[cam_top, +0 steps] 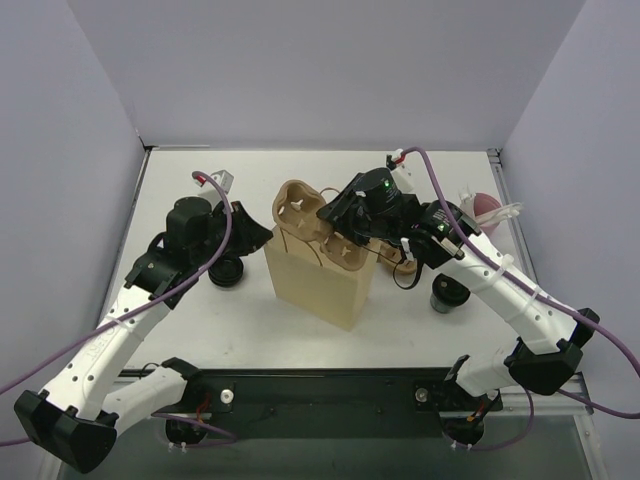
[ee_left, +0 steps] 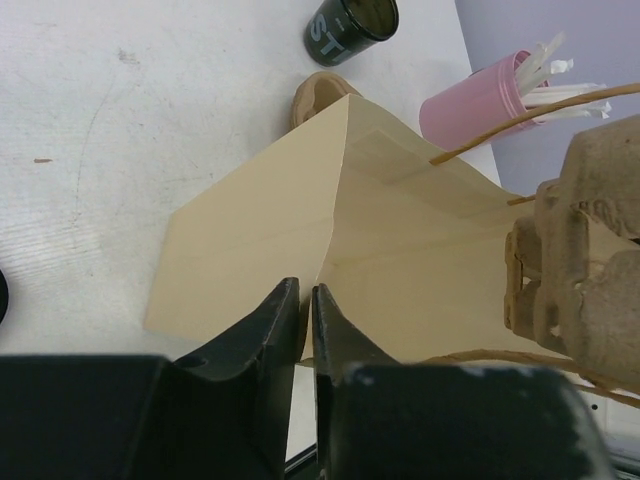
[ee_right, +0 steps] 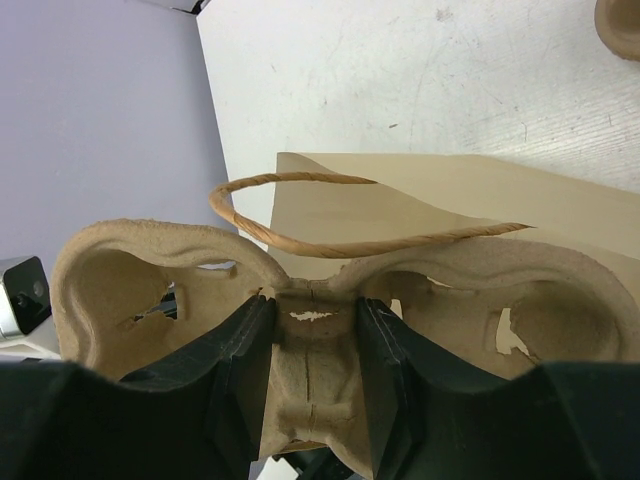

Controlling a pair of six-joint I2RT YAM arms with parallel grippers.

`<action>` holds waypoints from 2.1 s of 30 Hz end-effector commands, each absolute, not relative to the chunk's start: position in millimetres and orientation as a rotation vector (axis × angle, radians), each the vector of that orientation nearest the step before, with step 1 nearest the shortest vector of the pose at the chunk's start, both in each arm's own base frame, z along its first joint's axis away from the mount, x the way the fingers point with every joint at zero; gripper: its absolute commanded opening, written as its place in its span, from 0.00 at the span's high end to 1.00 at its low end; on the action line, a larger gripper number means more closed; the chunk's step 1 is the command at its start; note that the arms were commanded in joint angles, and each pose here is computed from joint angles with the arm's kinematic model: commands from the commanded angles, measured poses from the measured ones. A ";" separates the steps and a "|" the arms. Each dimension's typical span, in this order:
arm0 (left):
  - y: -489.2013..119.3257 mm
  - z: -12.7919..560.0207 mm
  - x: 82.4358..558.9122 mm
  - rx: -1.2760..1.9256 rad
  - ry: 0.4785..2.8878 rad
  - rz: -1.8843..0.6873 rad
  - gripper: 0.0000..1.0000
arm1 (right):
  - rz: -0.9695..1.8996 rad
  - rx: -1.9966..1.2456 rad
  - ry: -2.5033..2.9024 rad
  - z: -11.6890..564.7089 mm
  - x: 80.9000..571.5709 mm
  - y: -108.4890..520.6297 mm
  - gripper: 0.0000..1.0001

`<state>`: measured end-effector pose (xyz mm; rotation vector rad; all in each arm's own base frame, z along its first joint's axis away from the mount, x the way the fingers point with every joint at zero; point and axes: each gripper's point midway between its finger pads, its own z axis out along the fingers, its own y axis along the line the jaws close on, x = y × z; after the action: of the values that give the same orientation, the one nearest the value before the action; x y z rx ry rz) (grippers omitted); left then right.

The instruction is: Pack the takeout coffee

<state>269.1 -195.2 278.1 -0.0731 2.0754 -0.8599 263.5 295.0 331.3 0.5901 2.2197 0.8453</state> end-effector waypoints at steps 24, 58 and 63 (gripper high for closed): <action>-200.9 291.0 263.9 -0.060 2.014 -0.919 0.92 | 1.006 0.670 2.146 355.9 269.9 306.3 0.69; -196.4 284.8 258.8 -0.066 2.022 -0.906 0.92 | 1.079 0.703 2.139 360.2 279.0 318.2 0.69; -195.7 285.4 258.1 -0.066 2.021 -0.904 0.92 | 1.049 0.701 2.158 348.5 276.4 314.4 0.69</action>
<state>259.2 -194.3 277.7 -0.0852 2.0574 -0.8938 273.2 313.8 344.6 0.6906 2.1801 1.0253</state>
